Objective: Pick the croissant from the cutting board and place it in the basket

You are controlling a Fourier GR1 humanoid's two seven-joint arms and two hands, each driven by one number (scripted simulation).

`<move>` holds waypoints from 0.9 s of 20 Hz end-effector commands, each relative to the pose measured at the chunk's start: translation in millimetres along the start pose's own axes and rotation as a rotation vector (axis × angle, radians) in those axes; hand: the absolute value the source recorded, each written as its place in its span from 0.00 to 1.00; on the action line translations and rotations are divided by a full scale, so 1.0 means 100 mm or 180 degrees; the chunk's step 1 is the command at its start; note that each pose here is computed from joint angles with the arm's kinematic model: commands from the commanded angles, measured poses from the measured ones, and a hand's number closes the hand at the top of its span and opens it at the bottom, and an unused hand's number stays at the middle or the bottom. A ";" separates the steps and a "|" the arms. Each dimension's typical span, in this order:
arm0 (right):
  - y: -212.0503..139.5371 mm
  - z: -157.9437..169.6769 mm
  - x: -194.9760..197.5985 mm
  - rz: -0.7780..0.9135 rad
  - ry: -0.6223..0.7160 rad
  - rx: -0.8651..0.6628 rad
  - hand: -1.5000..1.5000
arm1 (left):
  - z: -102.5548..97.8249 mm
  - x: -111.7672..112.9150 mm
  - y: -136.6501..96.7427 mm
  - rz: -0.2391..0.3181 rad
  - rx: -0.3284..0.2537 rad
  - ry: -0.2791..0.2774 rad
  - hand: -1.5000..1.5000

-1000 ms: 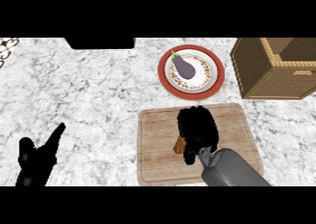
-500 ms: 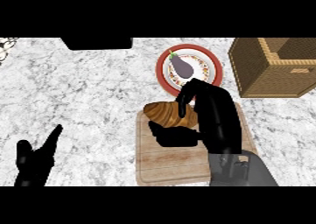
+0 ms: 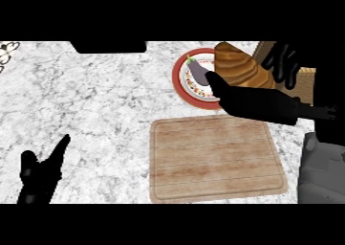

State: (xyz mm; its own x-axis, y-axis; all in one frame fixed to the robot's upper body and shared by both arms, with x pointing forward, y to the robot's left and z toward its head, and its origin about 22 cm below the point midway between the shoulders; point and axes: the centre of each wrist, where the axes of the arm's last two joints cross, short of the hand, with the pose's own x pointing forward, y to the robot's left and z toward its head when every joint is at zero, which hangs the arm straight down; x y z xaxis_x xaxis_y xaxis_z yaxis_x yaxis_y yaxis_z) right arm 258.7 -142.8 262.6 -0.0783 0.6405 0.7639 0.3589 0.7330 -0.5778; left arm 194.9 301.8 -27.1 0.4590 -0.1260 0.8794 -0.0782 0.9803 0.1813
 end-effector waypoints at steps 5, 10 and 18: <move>-0.71 -0.52 0.01 0.0006 0.0361 -0.0347 1.00 | -0.03 -0.17 -0.04 0.0067 -0.0109 0.0257 0.50; -0.79 -0.95 -0.04 0.0187 0.0461 -0.0325 1.00 | -0.09 -0.04 0.03 0.0030 -0.0207 0.0271 0.50; -0.82 -1.36 -0.52 0.0378 0.0499 -0.0261 1.00 | -0.11 -0.12 -0.20 0.0019 -0.0169 0.0213 0.50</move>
State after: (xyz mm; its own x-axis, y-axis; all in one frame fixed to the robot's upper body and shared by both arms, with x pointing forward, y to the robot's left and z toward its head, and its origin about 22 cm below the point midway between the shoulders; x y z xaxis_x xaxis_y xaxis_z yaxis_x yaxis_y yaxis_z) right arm 344.6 -250.3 318.9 0.0937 0.6652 0.7407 0.4460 0.6371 -0.6286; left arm 200.0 298.0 -25.9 0.4420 -0.1411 0.8858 -0.0600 0.9807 0.1862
